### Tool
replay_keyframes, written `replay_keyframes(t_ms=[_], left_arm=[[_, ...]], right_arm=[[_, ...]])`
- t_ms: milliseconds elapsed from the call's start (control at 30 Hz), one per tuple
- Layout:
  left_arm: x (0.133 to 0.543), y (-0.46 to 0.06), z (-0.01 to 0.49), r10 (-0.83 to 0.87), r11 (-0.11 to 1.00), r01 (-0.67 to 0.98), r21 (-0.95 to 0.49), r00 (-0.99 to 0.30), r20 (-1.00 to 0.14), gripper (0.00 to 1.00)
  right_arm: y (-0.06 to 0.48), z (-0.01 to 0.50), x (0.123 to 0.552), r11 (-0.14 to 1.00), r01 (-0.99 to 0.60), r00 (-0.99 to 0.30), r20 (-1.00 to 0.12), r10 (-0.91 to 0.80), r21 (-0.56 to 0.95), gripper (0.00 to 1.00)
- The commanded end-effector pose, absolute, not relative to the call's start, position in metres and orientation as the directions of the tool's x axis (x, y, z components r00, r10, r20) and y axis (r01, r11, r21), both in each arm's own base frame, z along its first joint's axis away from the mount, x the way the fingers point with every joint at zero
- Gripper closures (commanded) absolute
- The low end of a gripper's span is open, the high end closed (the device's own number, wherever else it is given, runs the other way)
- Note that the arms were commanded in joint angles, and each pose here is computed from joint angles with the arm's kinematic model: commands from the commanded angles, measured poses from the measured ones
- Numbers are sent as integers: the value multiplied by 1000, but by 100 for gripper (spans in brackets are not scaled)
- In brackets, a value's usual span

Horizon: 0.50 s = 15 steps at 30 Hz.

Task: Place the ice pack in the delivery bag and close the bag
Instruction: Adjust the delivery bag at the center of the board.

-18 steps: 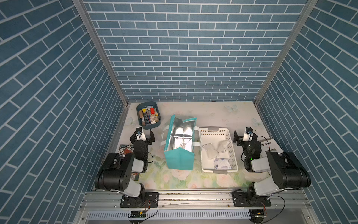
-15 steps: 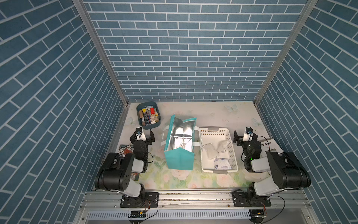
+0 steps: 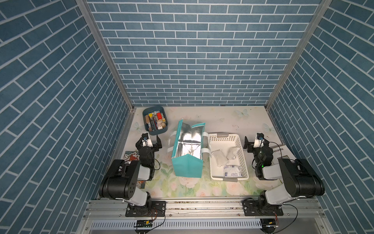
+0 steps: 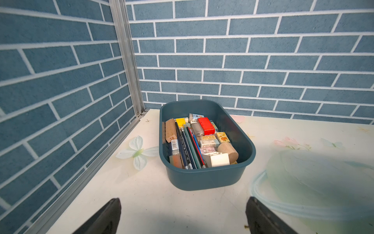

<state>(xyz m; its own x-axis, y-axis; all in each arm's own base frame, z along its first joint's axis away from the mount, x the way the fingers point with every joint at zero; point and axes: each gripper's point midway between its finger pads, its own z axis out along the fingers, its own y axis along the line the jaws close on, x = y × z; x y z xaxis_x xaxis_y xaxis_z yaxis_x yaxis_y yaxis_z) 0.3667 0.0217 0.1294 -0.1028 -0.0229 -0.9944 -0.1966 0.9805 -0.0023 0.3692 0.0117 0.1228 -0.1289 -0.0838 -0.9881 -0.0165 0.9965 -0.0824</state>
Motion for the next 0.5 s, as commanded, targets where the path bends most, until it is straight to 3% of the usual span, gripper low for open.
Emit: replay_keyframes(t_ms=[0, 100, 267, 467], left_arm=[[367, 23, 136, -21, 980, -198, -5, -82, -996, 0], [370, 28, 146, -35, 972, -235, -9, -105, -994, 0], [376, 45, 168, -202, 920, -371, -127, -171, -964, 0], [349, 65, 193, -579, 688, -591, -421, -97, -809, 0]], right_arm=[[13, 133, 372, 995, -20, -109, -989, -101, -100, 0], [7, 142, 371, 997, 13, -137, -987, -79, -82, 0], [2, 151, 360, 999, 50, -193, -981, 17, 7, 0], [-20, 159, 346, 954, 258, -363, -900, 242, 153, 0]])
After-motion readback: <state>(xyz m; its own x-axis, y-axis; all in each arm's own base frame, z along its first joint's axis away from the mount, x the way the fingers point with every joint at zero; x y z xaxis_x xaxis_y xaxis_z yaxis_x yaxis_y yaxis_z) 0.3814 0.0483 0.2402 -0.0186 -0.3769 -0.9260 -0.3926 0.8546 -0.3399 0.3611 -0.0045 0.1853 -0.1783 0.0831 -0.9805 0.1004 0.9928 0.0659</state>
